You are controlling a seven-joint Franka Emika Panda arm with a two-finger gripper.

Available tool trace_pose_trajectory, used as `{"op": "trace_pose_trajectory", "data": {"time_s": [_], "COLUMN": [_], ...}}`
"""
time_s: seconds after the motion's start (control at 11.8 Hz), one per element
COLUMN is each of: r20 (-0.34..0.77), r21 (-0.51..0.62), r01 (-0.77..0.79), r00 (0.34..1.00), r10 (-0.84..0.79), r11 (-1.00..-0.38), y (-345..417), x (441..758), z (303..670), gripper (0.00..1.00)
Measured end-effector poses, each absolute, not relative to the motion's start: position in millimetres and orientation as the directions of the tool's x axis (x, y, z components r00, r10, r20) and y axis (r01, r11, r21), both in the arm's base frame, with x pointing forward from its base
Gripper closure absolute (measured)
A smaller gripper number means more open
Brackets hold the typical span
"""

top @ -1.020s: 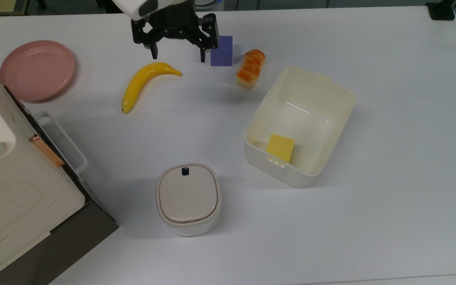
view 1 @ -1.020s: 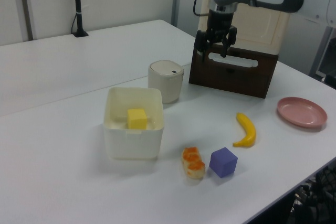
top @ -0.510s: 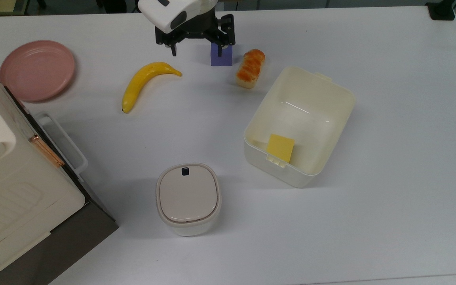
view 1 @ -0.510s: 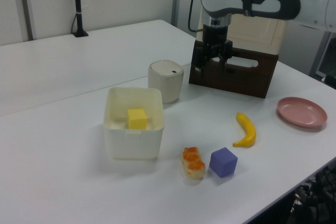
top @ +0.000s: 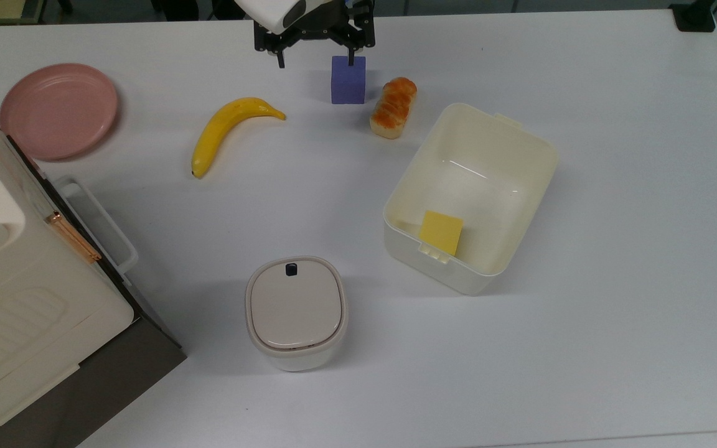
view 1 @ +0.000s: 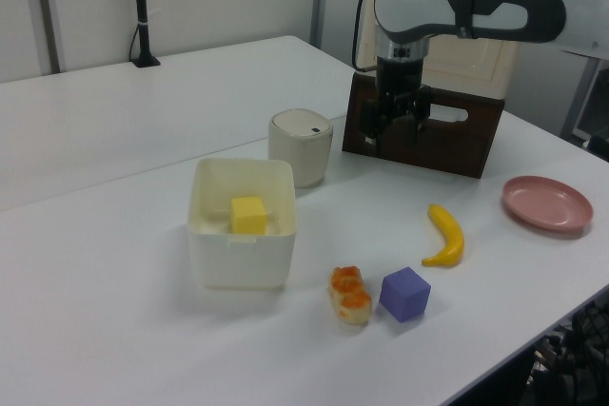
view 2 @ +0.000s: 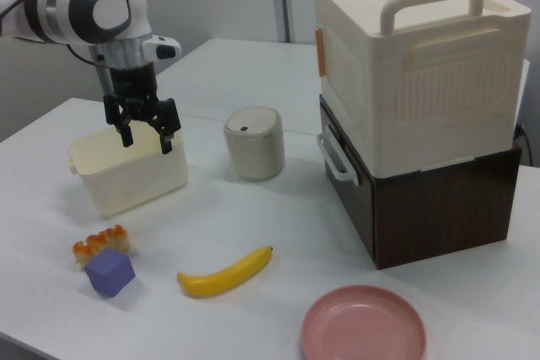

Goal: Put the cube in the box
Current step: 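Lower the gripper around the purple cube and close on it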

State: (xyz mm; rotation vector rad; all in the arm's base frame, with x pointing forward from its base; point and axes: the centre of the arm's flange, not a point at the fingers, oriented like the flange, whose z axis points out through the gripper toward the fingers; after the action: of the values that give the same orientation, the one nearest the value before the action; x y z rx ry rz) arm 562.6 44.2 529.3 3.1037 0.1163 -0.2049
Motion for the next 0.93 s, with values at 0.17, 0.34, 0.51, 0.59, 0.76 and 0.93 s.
{"op": "trace_pose_trajectory", "data": {"time_s": [0.17,0.34,0.51,0.59,0.76,0.93], "r20": [-0.134,-0.145,-0.163,-0.159,-0.172,-0.162], "r21": [0.023,0.023,0.017,0.015,0.012,0.011], "r01": [0.080,0.084,0.118,0.131,0.163,0.199], "r00": [0.988,0.986,0.980,0.979,0.972,0.967], "r10": [0.076,0.080,0.114,0.127,0.159,0.195], "r11": [-0.997,-0.996,-0.993,-0.991,-0.986,-0.980], "y": [43.7,43.5,43.2,43.9,53.7,70.0], "x": [562.4,560.9,551.1,542.3,520.3,503.8], "z": [528.1,523.3,509.5,500.6,480.6,456.8], "gripper": [0.00,0.00,0.00,0.00,0.00,0.00]}}
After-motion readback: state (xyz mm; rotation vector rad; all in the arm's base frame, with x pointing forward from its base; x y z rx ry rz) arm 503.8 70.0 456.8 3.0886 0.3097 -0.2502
